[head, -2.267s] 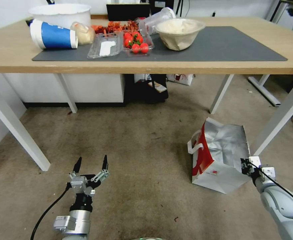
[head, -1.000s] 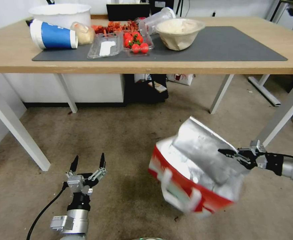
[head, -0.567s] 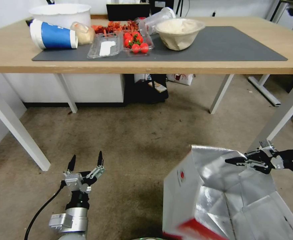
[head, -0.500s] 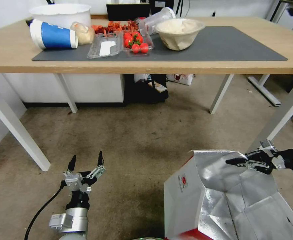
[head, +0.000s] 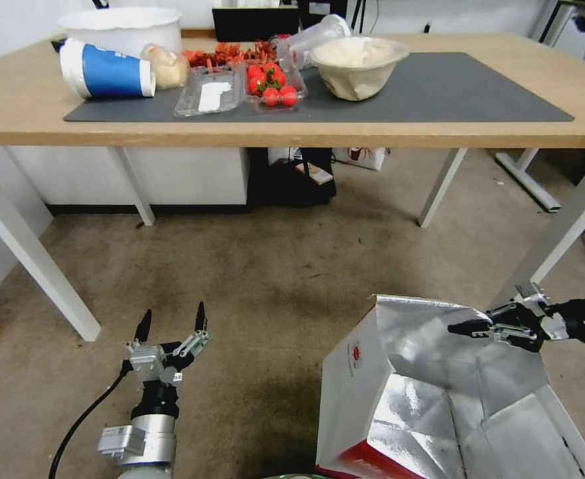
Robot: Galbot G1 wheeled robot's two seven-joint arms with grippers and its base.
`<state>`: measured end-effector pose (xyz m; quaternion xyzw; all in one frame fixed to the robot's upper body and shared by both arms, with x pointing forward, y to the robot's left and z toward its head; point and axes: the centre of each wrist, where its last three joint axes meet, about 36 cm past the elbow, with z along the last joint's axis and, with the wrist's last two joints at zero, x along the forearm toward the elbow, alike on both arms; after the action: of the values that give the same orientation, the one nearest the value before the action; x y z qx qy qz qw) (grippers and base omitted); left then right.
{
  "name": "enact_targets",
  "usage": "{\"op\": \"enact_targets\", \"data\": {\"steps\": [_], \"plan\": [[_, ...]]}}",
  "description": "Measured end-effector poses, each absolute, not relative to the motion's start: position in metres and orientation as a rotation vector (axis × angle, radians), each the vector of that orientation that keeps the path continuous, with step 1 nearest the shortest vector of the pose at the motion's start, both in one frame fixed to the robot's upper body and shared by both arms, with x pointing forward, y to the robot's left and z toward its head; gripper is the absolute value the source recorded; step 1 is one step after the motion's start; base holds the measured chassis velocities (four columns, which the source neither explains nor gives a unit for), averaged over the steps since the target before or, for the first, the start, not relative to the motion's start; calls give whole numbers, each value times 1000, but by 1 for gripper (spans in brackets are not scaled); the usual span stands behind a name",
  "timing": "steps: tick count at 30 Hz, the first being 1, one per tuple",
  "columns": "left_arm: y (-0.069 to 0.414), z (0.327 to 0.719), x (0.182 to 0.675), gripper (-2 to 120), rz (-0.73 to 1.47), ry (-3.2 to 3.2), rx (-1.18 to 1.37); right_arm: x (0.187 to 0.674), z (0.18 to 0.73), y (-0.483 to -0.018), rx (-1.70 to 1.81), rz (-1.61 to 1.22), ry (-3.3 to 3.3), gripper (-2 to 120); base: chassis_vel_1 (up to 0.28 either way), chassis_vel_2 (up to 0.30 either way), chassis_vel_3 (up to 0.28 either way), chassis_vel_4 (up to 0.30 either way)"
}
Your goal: Pick up the food delivery bag from the floor and place it on the table.
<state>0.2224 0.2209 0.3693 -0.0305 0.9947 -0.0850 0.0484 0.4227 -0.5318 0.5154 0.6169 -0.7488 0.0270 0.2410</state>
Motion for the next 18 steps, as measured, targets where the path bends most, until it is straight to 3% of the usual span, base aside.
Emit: {"op": "enact_targets", "data": {"steps": [18], "plan": [[216, 375, 224, 100, -269, 3024, -110, 417, 504, -522, 1718, 28, -2044, 0, 0, 0, 0, 0]]}}
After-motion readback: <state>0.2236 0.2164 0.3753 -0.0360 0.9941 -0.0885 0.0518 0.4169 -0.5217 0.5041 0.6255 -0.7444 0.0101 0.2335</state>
